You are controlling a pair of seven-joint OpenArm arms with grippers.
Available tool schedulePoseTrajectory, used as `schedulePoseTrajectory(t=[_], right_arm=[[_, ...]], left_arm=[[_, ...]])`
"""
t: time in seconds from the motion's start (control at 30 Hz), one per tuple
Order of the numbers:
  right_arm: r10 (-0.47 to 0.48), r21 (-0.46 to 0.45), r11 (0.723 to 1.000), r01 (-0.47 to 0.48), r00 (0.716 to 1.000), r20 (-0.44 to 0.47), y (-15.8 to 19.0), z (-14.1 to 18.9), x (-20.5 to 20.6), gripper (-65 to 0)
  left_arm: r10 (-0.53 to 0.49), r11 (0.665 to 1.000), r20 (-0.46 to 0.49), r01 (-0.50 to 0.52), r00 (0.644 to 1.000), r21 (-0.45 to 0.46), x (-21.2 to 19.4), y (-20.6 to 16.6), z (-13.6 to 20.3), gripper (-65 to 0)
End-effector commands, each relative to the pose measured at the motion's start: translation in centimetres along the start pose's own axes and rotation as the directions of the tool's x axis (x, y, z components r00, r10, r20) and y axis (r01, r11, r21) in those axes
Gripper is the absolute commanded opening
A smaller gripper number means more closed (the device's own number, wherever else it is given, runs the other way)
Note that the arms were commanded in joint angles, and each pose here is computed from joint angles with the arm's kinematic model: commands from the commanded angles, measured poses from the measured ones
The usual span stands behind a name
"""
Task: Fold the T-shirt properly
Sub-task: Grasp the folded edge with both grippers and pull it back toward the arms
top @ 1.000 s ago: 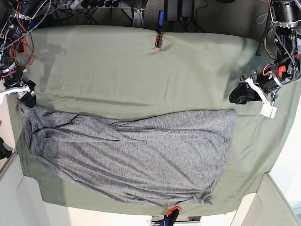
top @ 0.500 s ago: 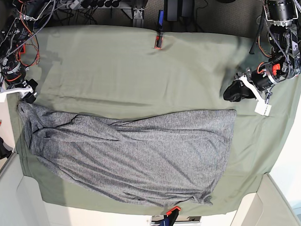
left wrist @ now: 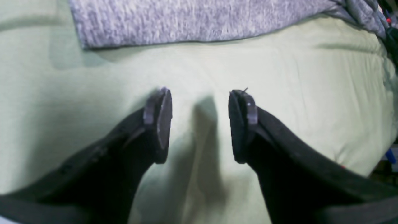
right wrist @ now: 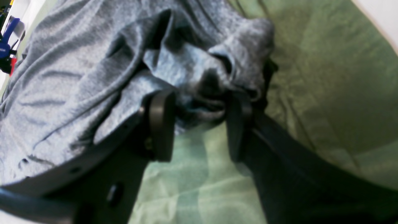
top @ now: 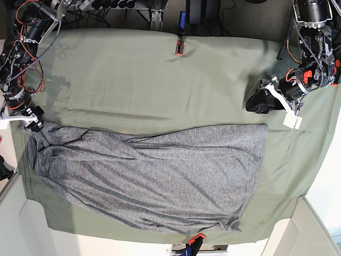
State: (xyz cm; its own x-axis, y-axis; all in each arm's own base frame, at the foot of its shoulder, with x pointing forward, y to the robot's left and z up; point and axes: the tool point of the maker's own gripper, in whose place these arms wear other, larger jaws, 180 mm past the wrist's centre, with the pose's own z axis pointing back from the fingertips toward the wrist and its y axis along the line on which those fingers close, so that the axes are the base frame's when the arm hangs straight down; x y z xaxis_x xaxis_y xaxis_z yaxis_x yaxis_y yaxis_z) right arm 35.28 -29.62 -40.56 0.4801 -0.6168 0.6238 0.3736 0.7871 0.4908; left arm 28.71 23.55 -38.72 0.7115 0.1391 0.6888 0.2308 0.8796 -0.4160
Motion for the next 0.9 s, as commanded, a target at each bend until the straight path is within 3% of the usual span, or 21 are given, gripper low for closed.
schedulePoseTrajectory(t=[0.0, 0.23, 0.53, 0.87], right_arm=[[0.01, 0.003, 1.0, -0.01, 1.0, 0.021, 0.2, 0.1, 1.2, -37.6], [0.017, 0.007, 1.0, -0.017, 0.999, 0.048, 0.3, 0.1, 1.7, -37.6], [0.021, 0.01, 1.0, -0.021, 0.999, 0.044, 0.4, 0.1, 1.6, -37.6], [0.021, 0.01, 1.0, -0.021, 0.999, 0.044, 0.4, 0.1, 1.6, -37.9]], left_arm=[[-0.03, 1.0, 0.048, 0.03, 0.998, 0.006, 1.8, 0.3, 0.5, -33.0], [-0.053, 0.991, 0.088, 0.041, 0.995, 0.128, 4.0, 2.6, 0.1, -33.0], [0.031, 0.99, 0.123, -0.047, 0.992, 0.135, 6.4, 4.5, -2.6, -33.0], [0.003, 0.986, 0.167, -0.031, 0.986, 0.164, 8.5, 5.3, -3.0, -33.7]])
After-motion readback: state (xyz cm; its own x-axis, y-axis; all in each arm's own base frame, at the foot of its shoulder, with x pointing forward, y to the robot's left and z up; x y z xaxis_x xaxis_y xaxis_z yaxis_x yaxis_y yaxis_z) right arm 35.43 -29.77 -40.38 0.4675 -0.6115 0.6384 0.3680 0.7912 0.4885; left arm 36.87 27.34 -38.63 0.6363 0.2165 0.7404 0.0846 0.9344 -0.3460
